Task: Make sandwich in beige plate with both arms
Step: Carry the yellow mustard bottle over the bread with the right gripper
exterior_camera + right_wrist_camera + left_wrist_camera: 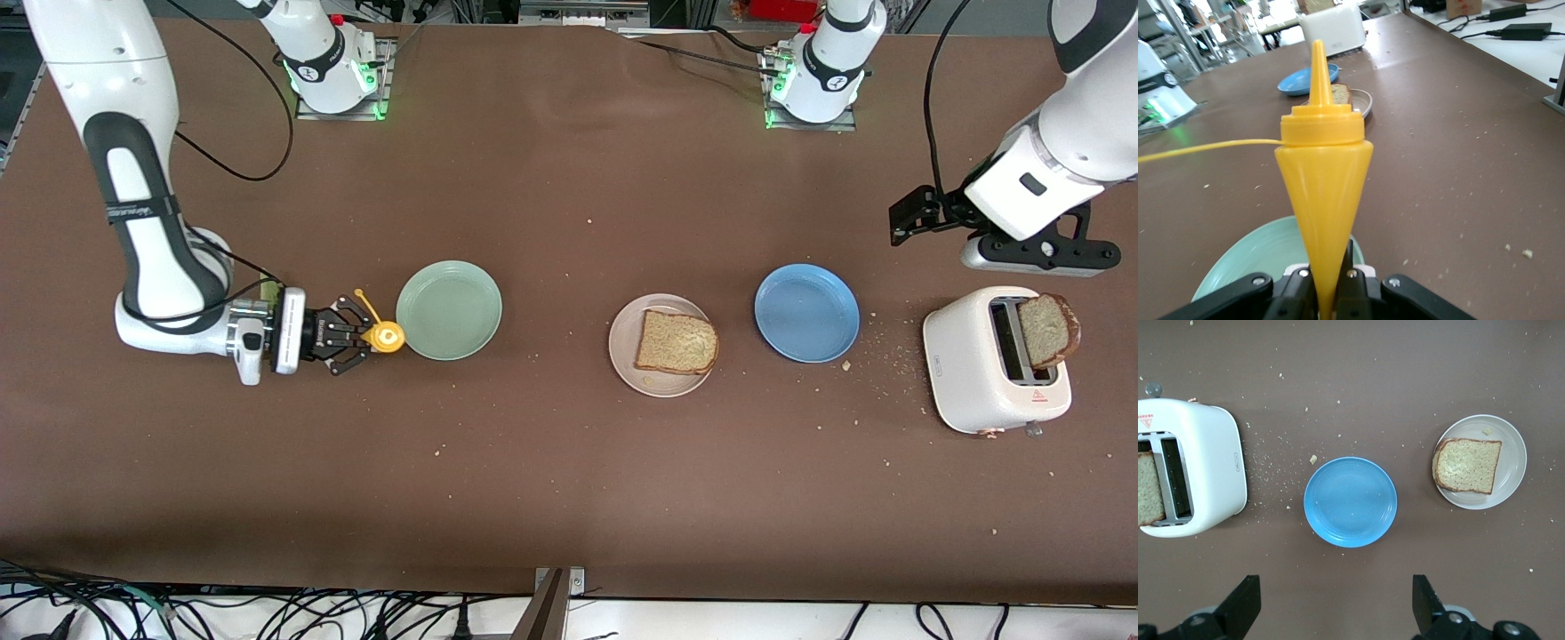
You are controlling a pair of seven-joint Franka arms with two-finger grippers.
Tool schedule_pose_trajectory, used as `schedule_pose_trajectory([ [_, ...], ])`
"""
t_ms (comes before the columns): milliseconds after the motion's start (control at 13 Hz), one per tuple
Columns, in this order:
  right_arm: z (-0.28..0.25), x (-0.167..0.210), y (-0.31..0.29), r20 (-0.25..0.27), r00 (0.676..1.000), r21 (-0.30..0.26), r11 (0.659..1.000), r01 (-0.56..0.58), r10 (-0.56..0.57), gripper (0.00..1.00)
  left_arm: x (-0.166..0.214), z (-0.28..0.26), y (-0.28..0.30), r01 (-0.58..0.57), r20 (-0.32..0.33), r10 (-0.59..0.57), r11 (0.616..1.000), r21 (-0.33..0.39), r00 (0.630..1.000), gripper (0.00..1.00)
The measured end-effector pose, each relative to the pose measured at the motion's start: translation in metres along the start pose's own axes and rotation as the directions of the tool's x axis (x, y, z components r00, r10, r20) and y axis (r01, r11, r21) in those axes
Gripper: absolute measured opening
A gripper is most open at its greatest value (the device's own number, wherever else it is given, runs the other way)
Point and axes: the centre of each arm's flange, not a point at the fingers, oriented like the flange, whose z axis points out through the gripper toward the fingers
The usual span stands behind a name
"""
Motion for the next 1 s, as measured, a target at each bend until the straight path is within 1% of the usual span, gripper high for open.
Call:
schedule_pose_trajectory([
  [154,0.029,0.048,-0.006,0.062,0.998,-0.063,0.998,-0.028,0.032,0.09,-0.007,0.002,0.002,-0.002,0.006,0.002,1.000,0.005,1.000,1.00],
  [231,0.042,0.071,-0.009,0.108,0.993,-0.094,0.995,-0.027,0.037,0.09,-0.009,0.002,0.002,-0.002,0.008,0.002,1.000,0.007,1.000,1.00],
  [385,0.065,0.116,-0.015,0.228,0.972,-0.152,0.988,-0.019,0.054,0.09,-0.012,0.003,0.003,-0.003,0.011,0.002,1.000,0.010,1.000,1.00],
  [539,0.090,0.156,-0.027,0.312,0.946,-0.210,0.978,-0.020,0.086,0.09,-0.013,0.002,0.002,-0.001,0.008,0.001,1.000,0.010,1.000,1.00],
  [616,0.106,0.170,-0.036,0.340,0.935,-0.243,0.970,-0.017,0.101,0.09,-0.013,0.001,0.001,0.001,0.004,-0.001,1.000,0.010,1.000,1.00],
  [770,0.148,0.196,-0.061,0.379,0.917,-0.313,0.950,0.003,0.122,0.09,-0.016,-0.005,0.001,0.002,-0.010,-0.002,1.000,0.011,1.000,1.00],
  [925,0.192,0.212,-0.087,0.412,0.902,-0.370,0.928,0.033,0.132,0.09,-0.021,-0.012,0.002,0.002,-0.022,-0.001,1.000,0.014,1.000,1.00],
  [1002,0.212,0.215,-0.099,0.440,0.889,-0.392,0.918,0.060,0.130,0.09,-0.024,-0.013,0.002,0.002,-0.024,-0.001,1.000,0.015,1.000,1.00],
])
